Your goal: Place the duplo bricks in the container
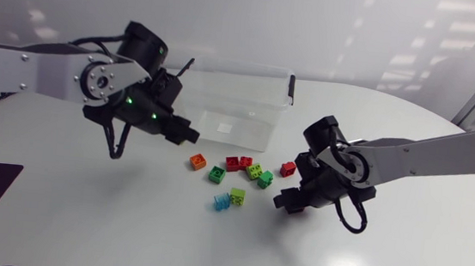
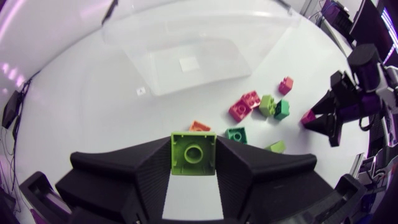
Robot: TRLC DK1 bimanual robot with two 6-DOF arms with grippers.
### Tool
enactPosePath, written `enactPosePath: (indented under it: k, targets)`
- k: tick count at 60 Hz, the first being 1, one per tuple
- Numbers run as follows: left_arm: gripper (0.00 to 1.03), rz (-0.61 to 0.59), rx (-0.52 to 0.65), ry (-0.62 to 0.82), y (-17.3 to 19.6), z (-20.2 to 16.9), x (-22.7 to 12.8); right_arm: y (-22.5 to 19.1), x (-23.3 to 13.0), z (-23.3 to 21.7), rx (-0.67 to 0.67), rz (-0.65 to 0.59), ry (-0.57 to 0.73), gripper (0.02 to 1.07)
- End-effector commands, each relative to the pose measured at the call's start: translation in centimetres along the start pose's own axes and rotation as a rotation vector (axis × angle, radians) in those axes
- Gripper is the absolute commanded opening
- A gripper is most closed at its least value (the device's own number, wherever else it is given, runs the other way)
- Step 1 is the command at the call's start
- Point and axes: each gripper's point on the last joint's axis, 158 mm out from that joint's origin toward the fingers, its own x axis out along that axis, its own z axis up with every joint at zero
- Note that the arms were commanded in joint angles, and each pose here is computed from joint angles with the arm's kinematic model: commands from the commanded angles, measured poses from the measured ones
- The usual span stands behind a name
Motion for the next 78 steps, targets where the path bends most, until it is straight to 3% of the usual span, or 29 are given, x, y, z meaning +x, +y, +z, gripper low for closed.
enactPosePath:
  k: [1,4,17,32,38,47,63,71,78]
  targets:
    - [0.29,0.009,0.007,-0.118,0.7,3.8,-2.7,0.5,0.7,0.4,0.001,-0.003,0.003,0.34]
    - [0.29,0.018,-0.003,-0.176,1.2,5.5,-3.6,0.6,0.7,0.6,-0.003,0.000,-0.009,0.28]
    - [0.29,0.041,-0.036,-0.417,2.7,12.1,-5.3,0.8,-3.2,2.3,-0.032,-0.001,-0.083,0.23]
    - [0.32,0.035,-0.058,-0.482,3.2,17.5,-0.6,1.1,-8.5,6.4,-0.042,-0.004,-0.189,0.23]
    - [0.42,0.068,-0.058,-0.483,4.1,18.8,1.7,1.2,-10.1,8.4,-0.042,-0.007,-0.229,0.23]
    - [0.92,0.089,-0.064,-0.418,5.3,18.6,4.2,1.3,-12.4,12.3,-0.042,-0.008,-0.297,0.23]
    - [0.98,0.070,-0.056,-0.426,5.5,17.0,-0.6,0.9,-15.0,19.7,-0.032,-0.014,-0.405,0.24]
    - [0.97,0.011,-0.002,-0.408,3.8,14.1,-4.1,1.1,-14.2,22.6,-0.036,-0.013,-0.430,0.25]
    - [0.96,-0.044,0.064,-0.356,1.9,10.4,-5.1,1.2,-13.3,24.8,-0.041,-0.011,-0.442,0.25]
